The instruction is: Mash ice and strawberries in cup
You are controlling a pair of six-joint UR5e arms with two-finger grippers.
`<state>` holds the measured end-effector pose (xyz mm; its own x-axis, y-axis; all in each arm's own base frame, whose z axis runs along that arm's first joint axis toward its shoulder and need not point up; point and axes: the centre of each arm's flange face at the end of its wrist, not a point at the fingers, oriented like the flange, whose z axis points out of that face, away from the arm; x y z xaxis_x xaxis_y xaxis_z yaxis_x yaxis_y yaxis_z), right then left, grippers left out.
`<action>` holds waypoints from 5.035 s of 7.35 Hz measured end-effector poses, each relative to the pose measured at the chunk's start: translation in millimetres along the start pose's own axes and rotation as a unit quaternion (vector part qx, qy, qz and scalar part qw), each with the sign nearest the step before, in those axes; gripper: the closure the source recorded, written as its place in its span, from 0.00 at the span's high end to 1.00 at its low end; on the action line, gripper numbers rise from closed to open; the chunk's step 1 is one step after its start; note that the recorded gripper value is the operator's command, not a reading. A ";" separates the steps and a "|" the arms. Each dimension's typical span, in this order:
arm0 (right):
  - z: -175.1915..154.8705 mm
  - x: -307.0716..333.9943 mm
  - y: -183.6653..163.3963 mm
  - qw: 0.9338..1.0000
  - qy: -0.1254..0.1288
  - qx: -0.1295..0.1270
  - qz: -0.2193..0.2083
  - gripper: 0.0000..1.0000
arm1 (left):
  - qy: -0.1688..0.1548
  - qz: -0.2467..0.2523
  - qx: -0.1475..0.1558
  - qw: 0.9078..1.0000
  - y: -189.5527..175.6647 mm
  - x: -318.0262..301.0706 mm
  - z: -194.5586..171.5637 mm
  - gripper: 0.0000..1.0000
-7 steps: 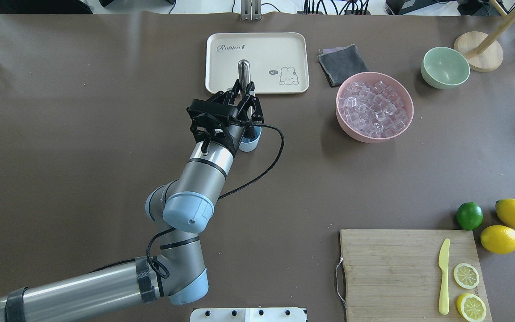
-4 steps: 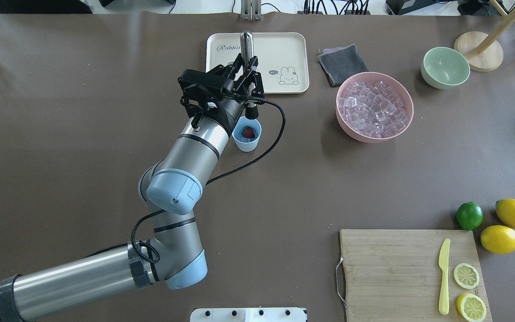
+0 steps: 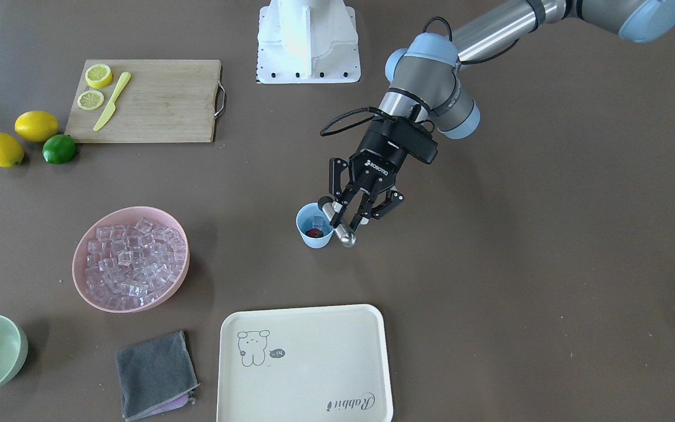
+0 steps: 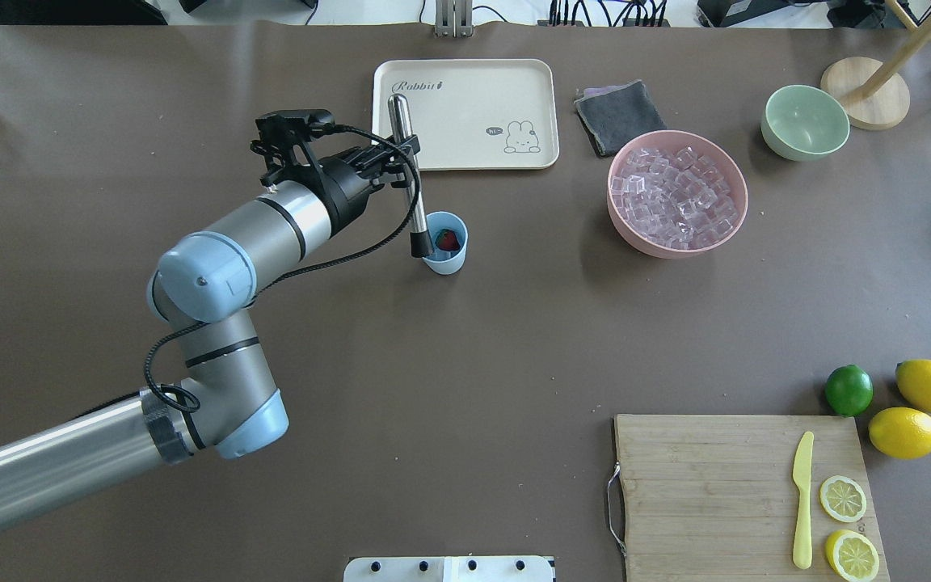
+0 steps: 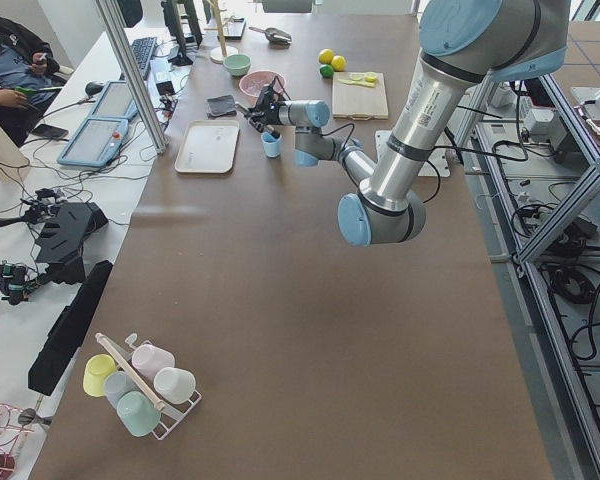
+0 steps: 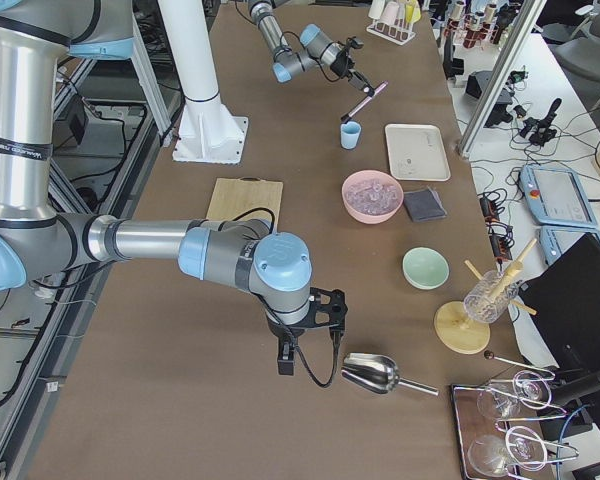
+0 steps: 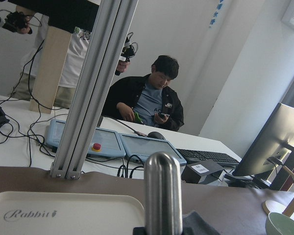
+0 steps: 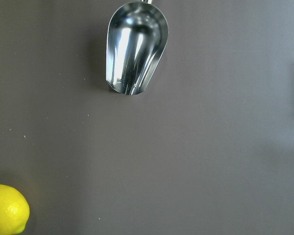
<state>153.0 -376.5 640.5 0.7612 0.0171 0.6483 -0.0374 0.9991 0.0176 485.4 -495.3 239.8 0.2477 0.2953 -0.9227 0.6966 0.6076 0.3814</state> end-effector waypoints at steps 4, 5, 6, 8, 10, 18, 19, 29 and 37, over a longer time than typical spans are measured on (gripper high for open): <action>-6.4 4.9 5.8 1.000 -0.001 0.009 0.007 1.00 | -0.033 -0.072 -0.086 0.993 -21.2 -75.8 4.9 0.28; -7.6 5.7 6.5 1.000 -0.001 0.010 0.008 1.00 | -0.046 -0.079 -0.092 0.991 -27.5 -82.1 8.1 0.29; -8.5 6.8 7.6 1.000 -0.001 0.012 0.010 1.00 | -0.068 -0.083 -0.118 0.987 -31.0 -99.2 8.4 0.30; -10.7 8.8 9.1 1.000 -0.001 0.014 0.013 1.00 | -0.118 -0.109 -0.225 0.961 -50.4 -158.2 -7.0 0.32; -12.1 10.3 12.4 1.000 -0.006 0.018 0.017 1.00 | -0.142 -0.093 -0.316 0.933 -63.2 -250.0 -58.9 0.33; -5.8 15.8 25.8 0.999 -0.019 0.014 0.031 1.00 | -0.201 -0.011 -0.359 0.911 -82.4 -433.2 -219.0 0.98; -5.6 16.2 26.3 0.999 -0.019 0.013 0.032 1.00 | -0.211 -0.015 -0.352 0.912 -123.8 -434.9 -216.6 0.99; -6.4 13.4 21.8 0.998 -0.043 0.020 0.040 1.00 | -0.187 0.034 -0.389 0.901 -235.5 -412.6 -361.6 0.98; -0.1 15.9 27.6 0.998 -0.034 0.019 0.039 1.00 | -0.294 0.074 -0.362 0.882 -255.3 -438.3 -380.8 0.99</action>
<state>164.1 -348.7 651.2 0.7088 0.0913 0.6994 -0.1204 0.9927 -0.0075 -57.4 -499.1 567.8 0.7542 0.1068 -0.6478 0.0680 0.9687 0.2389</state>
